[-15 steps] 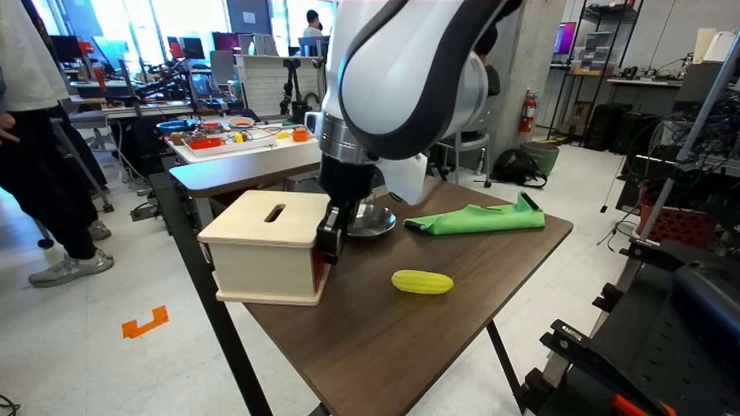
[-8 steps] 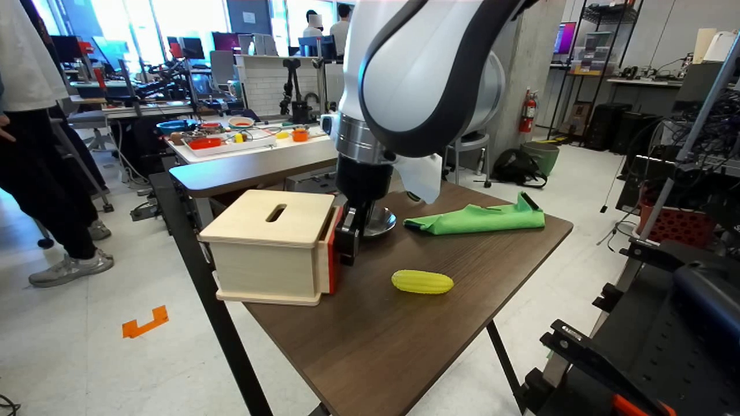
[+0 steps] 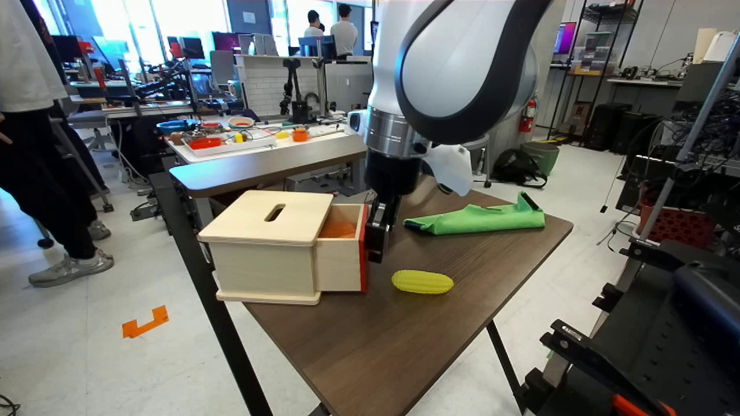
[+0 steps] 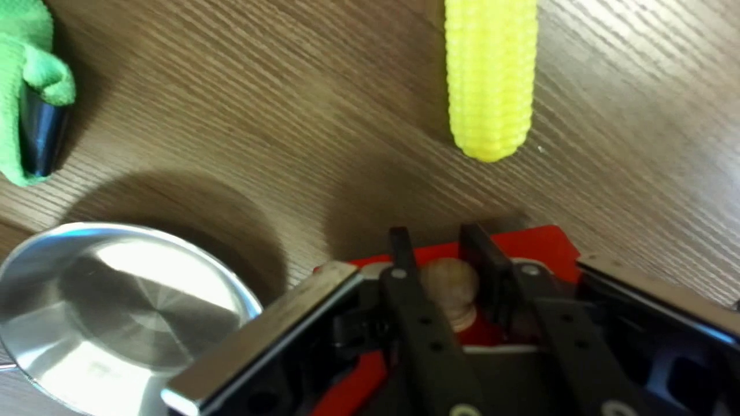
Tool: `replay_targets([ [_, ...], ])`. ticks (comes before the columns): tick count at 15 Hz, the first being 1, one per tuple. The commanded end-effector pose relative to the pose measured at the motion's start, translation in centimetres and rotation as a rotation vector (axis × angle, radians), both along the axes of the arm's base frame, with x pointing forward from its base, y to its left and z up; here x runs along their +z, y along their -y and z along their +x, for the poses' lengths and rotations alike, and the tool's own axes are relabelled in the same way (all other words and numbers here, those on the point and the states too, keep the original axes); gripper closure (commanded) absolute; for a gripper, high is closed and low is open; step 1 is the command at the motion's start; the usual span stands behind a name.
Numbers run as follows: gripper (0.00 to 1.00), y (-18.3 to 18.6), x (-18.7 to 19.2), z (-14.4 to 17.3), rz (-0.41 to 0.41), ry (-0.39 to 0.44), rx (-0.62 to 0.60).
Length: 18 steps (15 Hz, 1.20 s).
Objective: Open the chest drawer
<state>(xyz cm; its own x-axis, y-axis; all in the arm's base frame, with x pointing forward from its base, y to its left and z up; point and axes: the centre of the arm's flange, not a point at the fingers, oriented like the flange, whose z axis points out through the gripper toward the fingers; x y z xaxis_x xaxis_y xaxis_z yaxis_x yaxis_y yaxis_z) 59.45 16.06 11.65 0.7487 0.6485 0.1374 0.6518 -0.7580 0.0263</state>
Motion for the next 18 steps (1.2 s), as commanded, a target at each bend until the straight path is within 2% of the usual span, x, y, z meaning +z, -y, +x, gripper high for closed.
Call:
replay_targets([
  [1,0.93,2.5,1.8,-0.5,-0.017,0.018,-0.026],
  [2,0.48,2.6,1.5,-0.5,-0.016,0.016,-0.030],
  [3,0.47,2.6,1.4,-0.6,-0.018,0.010,-0.029],
  [4,0.42,2.9,1.3,-0.6,-0.022,0.001,-0.028],
  [9,0.04,4.0,1.1,-0.5,-0.026,-0.005,-0.048],
  [10,0.01,4.3,1.1,-0.5,-0.027,-0.005,-0.052],
  [15,0.00,4.8,2.3,-0.5,-0.026,-0.004,-0.077],
  [18,0.00,4.4,4.8,-0.7,-0.005,0.019,-0.091],
])
